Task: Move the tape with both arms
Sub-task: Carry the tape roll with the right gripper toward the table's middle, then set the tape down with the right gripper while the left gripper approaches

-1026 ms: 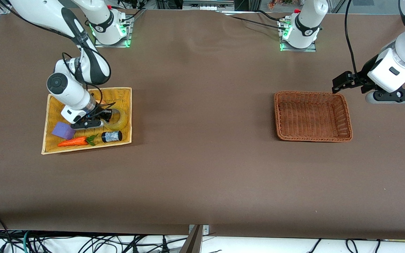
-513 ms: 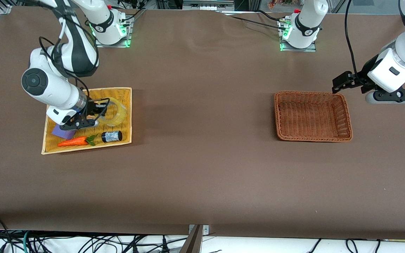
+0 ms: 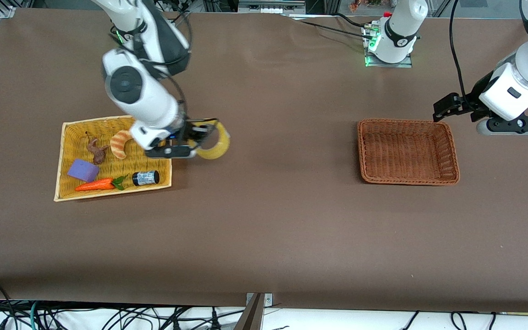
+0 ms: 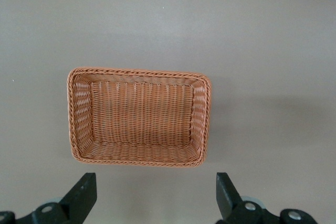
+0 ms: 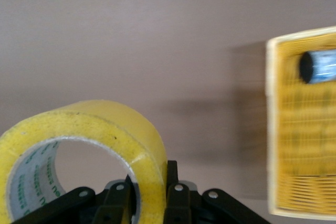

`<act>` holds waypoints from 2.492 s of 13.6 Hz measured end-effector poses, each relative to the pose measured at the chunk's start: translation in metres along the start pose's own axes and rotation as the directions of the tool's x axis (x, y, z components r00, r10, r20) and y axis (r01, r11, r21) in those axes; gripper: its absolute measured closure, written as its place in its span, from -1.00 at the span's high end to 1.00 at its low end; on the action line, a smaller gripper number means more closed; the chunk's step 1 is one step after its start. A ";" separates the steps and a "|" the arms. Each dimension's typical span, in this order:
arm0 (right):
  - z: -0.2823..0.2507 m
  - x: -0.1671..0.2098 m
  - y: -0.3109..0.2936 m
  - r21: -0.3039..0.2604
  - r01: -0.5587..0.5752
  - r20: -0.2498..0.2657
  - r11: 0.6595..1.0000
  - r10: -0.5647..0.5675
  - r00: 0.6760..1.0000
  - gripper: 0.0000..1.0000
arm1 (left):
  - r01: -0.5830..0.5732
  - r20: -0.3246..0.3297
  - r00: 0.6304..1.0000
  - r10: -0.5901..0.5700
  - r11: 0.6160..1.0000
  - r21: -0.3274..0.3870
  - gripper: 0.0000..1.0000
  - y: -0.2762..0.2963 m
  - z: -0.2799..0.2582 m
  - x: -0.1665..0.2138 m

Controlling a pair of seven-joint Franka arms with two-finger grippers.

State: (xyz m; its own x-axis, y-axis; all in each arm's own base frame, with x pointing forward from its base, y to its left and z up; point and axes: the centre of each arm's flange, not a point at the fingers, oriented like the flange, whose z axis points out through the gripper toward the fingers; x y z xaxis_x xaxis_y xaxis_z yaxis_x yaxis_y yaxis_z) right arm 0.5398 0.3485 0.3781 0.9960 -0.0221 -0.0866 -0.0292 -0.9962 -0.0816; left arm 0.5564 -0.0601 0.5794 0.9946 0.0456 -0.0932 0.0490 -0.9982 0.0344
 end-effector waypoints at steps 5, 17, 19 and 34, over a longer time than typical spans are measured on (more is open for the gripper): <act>0.100 -0.024 -0.119 -0.027 -0.077 -0.054 0.997 0.076 0.996 -0.56 | -0.003 0.006 1.000 0.003 1.000 0.001 1.00 0.002 0.000 -0.001; 0.199 -0.023 -0.148 -0.034 -0.079 -0.075 0.996 0.076 0.994 -0.56 | -0.003 0.050 0.999 0.003 1.000 -0.002 1.00 0.005 0.023 0.009; 0.207 -0.023 -0.147 -0.035 -0.074 -0.075 0.997 0.071 0.995 -0.56 | -0.007 0.064 0.998 0.007 1.000 0.001 1.00 0.008 0.031 0.012; -0.016 0.028 -0.090 -0.125 0.013 -0.132 0.992 -0.030 0.991 1.00 | 0.026 0.171 0.985 -0.014 0.997 -0.072 1.00 0.082 0.087 0.016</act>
State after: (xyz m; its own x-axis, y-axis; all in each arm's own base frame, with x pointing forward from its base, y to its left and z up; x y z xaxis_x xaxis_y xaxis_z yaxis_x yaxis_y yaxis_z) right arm 0.5721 0.4360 0.3985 0.9988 -0.0035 0.0479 -0.0055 -0.9991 0.0417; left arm 0.5683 -0.1447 0.4943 0.9635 0.0518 -0.2626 0.0814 -0.9913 0.1034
